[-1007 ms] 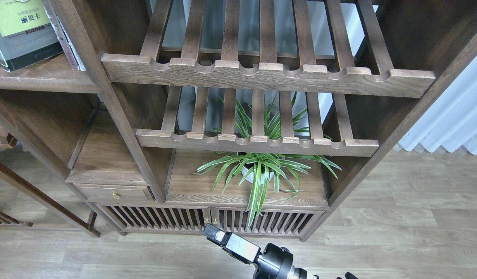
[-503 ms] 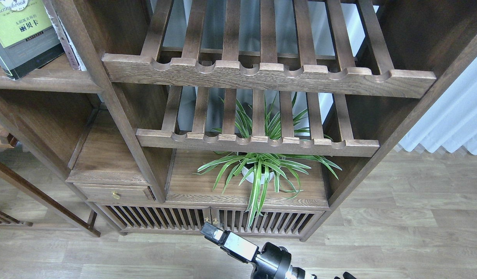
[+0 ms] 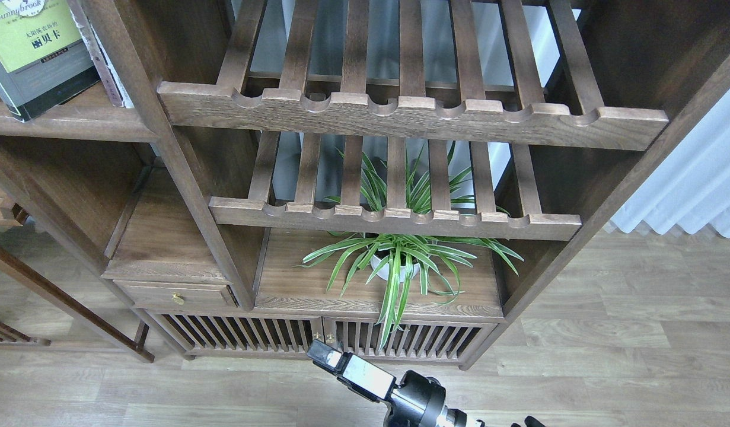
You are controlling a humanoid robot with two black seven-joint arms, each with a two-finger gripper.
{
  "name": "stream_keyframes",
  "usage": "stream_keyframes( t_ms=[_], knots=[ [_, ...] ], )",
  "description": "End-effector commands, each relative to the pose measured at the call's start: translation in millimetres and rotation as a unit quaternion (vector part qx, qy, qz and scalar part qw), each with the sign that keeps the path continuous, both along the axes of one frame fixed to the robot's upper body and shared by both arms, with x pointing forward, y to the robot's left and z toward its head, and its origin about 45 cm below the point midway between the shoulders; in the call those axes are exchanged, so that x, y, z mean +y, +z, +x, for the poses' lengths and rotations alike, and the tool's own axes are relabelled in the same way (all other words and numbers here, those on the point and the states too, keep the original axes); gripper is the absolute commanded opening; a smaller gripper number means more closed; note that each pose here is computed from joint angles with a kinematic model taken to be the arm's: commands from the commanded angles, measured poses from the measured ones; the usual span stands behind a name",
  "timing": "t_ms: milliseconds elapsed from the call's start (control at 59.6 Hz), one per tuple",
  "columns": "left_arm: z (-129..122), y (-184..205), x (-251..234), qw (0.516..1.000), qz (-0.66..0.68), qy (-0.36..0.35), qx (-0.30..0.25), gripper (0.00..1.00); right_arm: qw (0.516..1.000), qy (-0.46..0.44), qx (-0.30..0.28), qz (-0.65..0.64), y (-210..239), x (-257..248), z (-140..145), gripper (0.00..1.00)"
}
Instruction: Organize books on shelf
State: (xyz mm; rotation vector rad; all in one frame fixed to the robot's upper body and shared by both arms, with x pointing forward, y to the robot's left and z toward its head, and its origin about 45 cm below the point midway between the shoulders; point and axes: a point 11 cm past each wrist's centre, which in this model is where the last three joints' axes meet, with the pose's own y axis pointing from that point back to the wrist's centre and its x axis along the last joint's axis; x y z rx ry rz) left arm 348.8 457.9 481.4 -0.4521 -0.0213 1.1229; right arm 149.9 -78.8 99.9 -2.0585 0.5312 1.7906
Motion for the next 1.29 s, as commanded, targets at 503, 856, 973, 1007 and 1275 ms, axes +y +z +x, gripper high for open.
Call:
stream_keyframes(
  t_ms=[503,856,973,1007,1275],
  knots=[
    [-38,-89,-23,0.994,-0.013,-0.032,0.100,0.40,1.000,-0.014,-0.005,0.010,5,2,8,0.92],
    [-52,-148,-26,0.984,-0.053,-0.030,0.165,0.45,1.000,-0.026,-0.004,0.001,0,-5,16,0.92],
    [-58,-170,-31,0.979,-0.065,-0.033,0.190,0.47,1.000,-0.027,-0.002,-0.006,-5,-6,19,0.93],
    [-60,-177,-34,0.977,-0.072,-0.035,0.197,0.48,1.000,-0.027,-0.001,-0.009,-7,-7,20,0.93],
    [-79,-236,-54,0.957,-0.123,-0.043,0.257,0.53,0.999,-0.027,0.005,-0.018,-13,-9,21,0.93]
  ],
)
